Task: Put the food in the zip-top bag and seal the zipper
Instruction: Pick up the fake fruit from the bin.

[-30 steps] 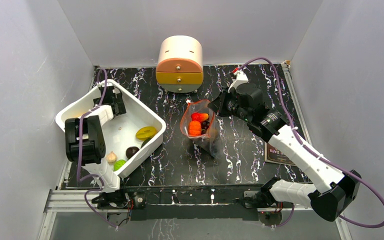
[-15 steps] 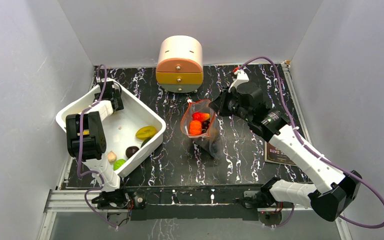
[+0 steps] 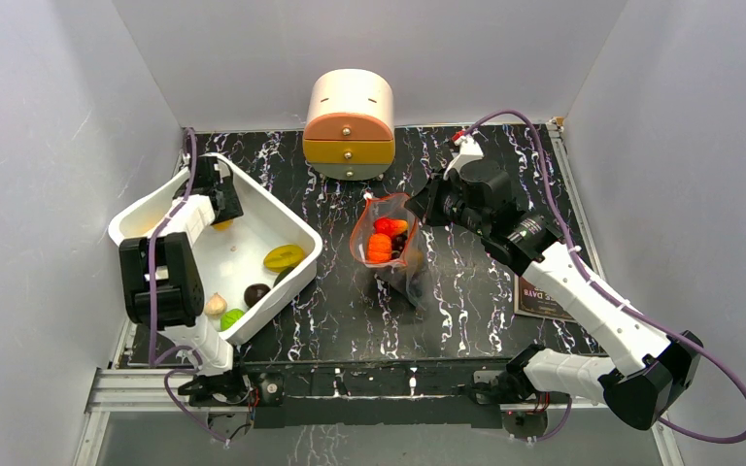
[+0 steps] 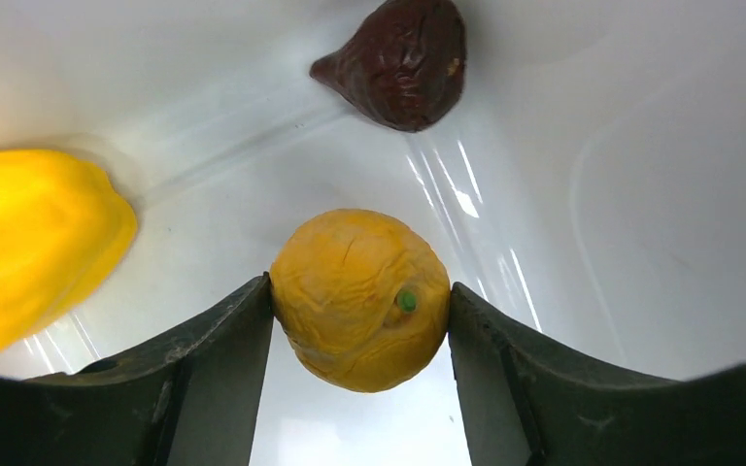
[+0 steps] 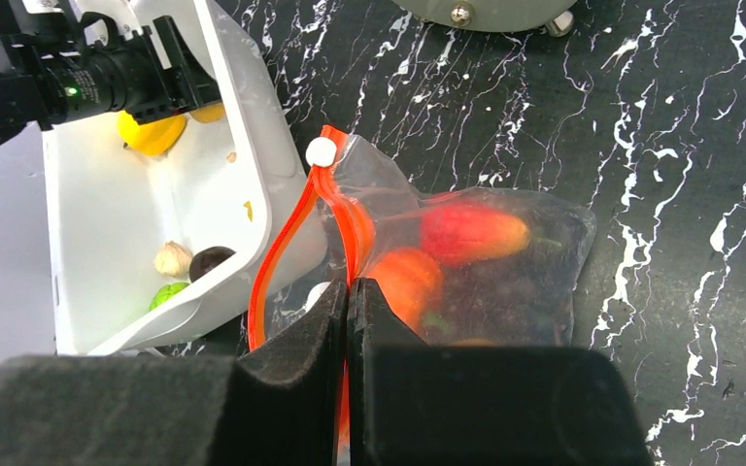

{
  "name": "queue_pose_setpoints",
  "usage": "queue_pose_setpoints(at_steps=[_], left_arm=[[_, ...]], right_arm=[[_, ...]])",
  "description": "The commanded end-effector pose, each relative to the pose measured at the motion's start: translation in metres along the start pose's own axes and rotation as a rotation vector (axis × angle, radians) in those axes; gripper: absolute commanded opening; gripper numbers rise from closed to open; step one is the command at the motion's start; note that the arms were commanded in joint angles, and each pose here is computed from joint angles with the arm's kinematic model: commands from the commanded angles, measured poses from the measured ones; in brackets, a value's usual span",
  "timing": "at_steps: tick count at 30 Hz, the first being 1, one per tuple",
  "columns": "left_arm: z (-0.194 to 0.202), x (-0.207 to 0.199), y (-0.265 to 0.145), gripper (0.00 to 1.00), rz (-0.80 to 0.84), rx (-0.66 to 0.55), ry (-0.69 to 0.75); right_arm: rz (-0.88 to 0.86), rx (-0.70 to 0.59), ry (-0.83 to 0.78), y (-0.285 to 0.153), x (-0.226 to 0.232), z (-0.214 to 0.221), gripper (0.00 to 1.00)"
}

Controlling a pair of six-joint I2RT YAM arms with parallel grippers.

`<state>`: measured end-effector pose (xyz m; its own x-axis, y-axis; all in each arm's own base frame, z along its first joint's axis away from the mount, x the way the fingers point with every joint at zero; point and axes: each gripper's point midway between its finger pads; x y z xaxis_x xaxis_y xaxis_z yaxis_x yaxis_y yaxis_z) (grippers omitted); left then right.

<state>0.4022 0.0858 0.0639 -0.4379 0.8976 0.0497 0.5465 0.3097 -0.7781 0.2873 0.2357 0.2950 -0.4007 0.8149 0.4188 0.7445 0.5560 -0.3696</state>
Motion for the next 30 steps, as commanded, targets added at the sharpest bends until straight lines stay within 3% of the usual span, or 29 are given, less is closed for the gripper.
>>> queue_pose_setpoints(at_steps=[1,13,30], left_arm=[[-0.007,-0.004,-0.041,0.49,0.073,-0.002,-0.056],[0.004,-0.021,-0.102,0.45,0.253,0.018,-0.078],[0.002,-0.091,-0.213,0.43,0.797,-0.013,-0.092]], right_arm=[[-0.083,-0.112,0.005,-0.008,0.022,-0.033,0.00],[-0.088,-0.100,0.010,-0.004,0.022,-0.029,0.00],[-0.070,-0.086,0.056,0.004,0.019,-0.025,0.00]])
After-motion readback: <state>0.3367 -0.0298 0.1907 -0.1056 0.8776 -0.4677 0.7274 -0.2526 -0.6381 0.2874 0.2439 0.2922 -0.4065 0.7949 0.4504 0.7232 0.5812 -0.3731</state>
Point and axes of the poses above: each gripper's point midway between its finger pads, its own y axis out along the fingers, its own x axis along the line the jaws close on, z = x × y, and after that the axes turned 4 degrees about -y, right-handed
